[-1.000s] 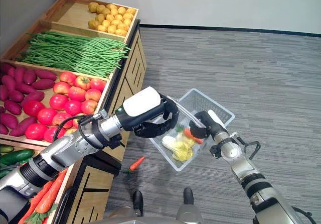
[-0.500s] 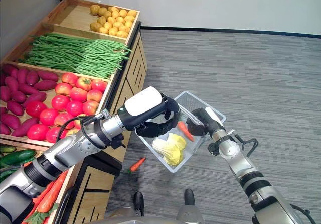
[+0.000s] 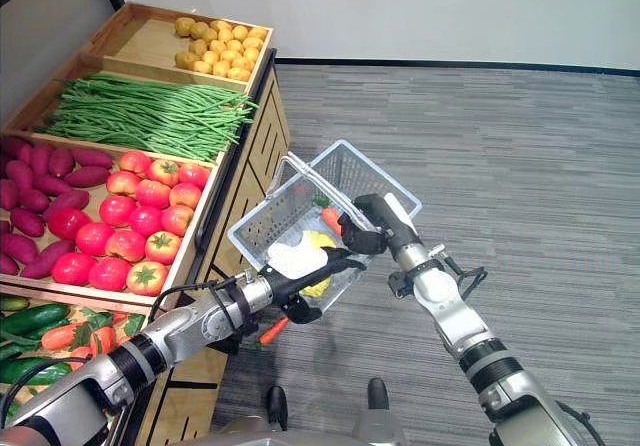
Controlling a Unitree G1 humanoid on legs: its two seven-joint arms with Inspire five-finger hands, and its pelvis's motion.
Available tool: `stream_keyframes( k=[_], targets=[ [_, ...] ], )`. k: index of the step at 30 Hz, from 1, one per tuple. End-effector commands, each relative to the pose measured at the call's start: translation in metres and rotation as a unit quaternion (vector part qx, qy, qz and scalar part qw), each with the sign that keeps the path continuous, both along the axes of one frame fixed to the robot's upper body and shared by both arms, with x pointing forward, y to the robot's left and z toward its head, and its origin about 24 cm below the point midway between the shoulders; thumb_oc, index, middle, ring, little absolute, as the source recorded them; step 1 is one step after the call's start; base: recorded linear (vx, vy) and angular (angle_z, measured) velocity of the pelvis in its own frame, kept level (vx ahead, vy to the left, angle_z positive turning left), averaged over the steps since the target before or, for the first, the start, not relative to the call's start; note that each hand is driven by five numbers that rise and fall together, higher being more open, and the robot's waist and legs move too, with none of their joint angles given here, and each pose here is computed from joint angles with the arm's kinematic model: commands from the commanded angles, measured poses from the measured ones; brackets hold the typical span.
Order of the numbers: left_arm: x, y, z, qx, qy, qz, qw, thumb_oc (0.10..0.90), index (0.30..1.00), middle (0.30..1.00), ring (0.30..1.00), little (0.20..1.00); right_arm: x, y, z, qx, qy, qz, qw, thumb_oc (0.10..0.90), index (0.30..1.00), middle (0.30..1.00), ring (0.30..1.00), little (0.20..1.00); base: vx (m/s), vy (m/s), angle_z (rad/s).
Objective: Get the vegetables into the basket
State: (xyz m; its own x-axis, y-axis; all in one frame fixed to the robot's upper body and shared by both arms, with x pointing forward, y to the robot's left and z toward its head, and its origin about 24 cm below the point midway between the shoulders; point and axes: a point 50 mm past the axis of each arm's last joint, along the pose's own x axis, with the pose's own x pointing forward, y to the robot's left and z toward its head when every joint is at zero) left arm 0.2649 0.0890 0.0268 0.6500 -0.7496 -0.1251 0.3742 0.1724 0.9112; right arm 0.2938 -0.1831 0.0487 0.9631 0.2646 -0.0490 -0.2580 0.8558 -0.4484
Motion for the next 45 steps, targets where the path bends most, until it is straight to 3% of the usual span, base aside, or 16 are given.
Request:
stream_keyframes(
  k=[1, 10, 18, 19, 21, 23, 24, 25, 30, 31, 33, 36, 40, 41, 42, 45],
  targets=[
    [0.023, -0.001, 0.03, -0.041, -0.073, 0.015, 0.996, 0.9, 1.0, 1.0, 1.0, 1.0, 0.014, 0.011, 0.071, 0.091, -0.174, 0.023, 0.98, 0.4, 0.3, 0.3, 0.3, 0.3, 0.0, 0.0, 0.0],
    [0.0, 0.043, 0.084, -0.219, -0.051, 0.051, 0.973, 0.9, 1.0, 1.0, 1.0, 1.0, -0.011, -0.047, 0.016, 0.034, -0.081, -0.09, 0.992, 0.4, 0.3, 0.3, 0.3, 0.3, 0.0, -0.01, 0.05],
    [-0.022, 0.07, 0.075, -0.31, 0.066, 0.086, 0.945, 0.9, 1.0, 1.0, 1.0, 1.0, -0.026, -0.068, -0.015, 0.023, -0.02, -0.136, 0.99, 0.4, 0.3, 0.3, 0.3, 0.3, 0.01, -0.002, 0.07],
    [-0.03, 0.081, 0.024, -0.33, 0.207, 0.154, 0.908, 0.9, 1.0, 1.0, 1.0, 1.0, -0.038, -0.08, -0.039, 0.014, 0.03, -0.171, 0.985, 0.4, 0.3, 0.3, 0.3, 0.3, 0.0, 0.0, 0.0],
    [-0.034, 0.081, 0.013, -0.331, 0.256, 0.155, 0.895, 0.9, 1.0, 1.0, 1.0, 1.0, -0.042, -0.085, -0.044, 0.016, 0.041, -0.182, 0.982, 0.4, 0.3, 0.3, 0.3, 0.3, 0.0, 0.0, 0.0],
    [-0.061, 0.092, -0.067, -0.305, 0.436, 0.256, 0.807, 0.9, 1.0, 1.0, 1.0, 1.0, -0.055, -0.091, -0.067, 0.028, 0.098, -0.211, 0.972, 0.4, 0.3, 0.3, 0.3, 0.3, -0.01, 0.006, 0.06],
    [-0.061, 0.092, -0.067, -0.306, 0.436, 0.255, 0.807, 0.9, 1.0, 1.0, 1.0, 1.0, -0.055, -0.091, -0.067, 0.028, 0.097, -0.211, 0.972, 0.4, 0.3, 0.3, 0.3, 0.3, 0.0, 0.0, 0.0],
    [-0.085, 0.104, -0.108, -0.253, 0.494, 0.32, 0.768, 0.9, 1.0, 1.0, 1.0, 1.0, -0.066, -0.094, -0.084, 0.029, 0.138, -0.229, 0.963, 0.4, 0.3, 0.3, 0.3, 0.3, 0.0, 0.0, 0.0],
    [-0.129, 0.117, -0.15, -0.184, 0.558, 0.382, 0.713, 0.9, 1.0, 1.0, 1.0, 1.0, -0.091, -0.105, -0.109, 0.016, 0.204, -0.257, 0.945, 0.4, 0.3, 0.3, 0.3, 0.3, 0.0, 0.0, 0.0],
    [-0.151, 0.127, -0.167, -0.154, 0.576, 0.436, 0.674, 0.9, 1.0, 1.0, 1.0, 1.0, -0.107, -0.108, -0.126, 0.012, 0.246, -0.274, 0.929, 0.4, 0.3, 0.3, 0.3, 0.3, 0.0, 0.0, 0.0],
    [-0.165, 0.132, -0.178, -0.136, 0.58, 0.479, 0.645, 0.9, 1.0, 1.0, 1.0, 1.0, -0.12, -0.11, -0.137, 0.016, 0.277, -0.291, 0.916, 0.4, 0.3, 0.3, 0.3, 0.3, -0.01, -0.003, -0.03],
    [-0.18, 0.141, -0.185, -0.107, 0.574, 0.521, 0.622, 0.9, 1.0, 1.0, 1.0, 1.0, -0.134, -0.11, -0.149, 0.024, 0.307, -0.306, 0.901, 0.4, 0.3, 0.3, 0.3, 0.3, -0.01, -0.013, -0.09],
    [-0.202, 0.152, -0.19, -0.064, 0.54, 0.594, 0.593, 0.9, 1.0, 1.0, 1.0, 1.0, -0.182, -0.104, -0.18, 0.056, 0.392, -0.361, 0.845, 0.4, 0.3, 0.3, 0.3, 0.3, -0.01, -0.01, -0.04],
    [-0.204, 0.15, -0.191, -0.065, 0.538, 0.599, 0.589, 0.9, 1.0, 1.0, 1.0, 1.0, -0.188, -0.103, -0.182, 0.063, 0.4, -0.369, 0.836, 0.459, 0.382, 0.382, 0.382, 0.382, 0.0, 0.0, 0.0],
    [-0.215, 0.151, -0.193, -0.074, 0.538, 0.626, 0.559, 0.9, 1.0, 1.0, 1.0, 1.0, -0.208, -0.099, -0.192, 0.075, 0.431, -0.389, 0.811, 0.9, 1.0, 1.0, 1.0, 1.0, 0.0, 0.0, 0.0],
    [-0.219, 0.15, -0.195, -0.094, 0.536, 0.647, 0.535, 0.9, 1.0, 1.0, 1.0, 1.0, -0.222, -0.095, -0.197, 0.074, 0.457, -0.393, 0.795, 0.9, 1.0, 1.0, 1.0, 1.0, 0.0, 0.0, 0.0]
  ],
)
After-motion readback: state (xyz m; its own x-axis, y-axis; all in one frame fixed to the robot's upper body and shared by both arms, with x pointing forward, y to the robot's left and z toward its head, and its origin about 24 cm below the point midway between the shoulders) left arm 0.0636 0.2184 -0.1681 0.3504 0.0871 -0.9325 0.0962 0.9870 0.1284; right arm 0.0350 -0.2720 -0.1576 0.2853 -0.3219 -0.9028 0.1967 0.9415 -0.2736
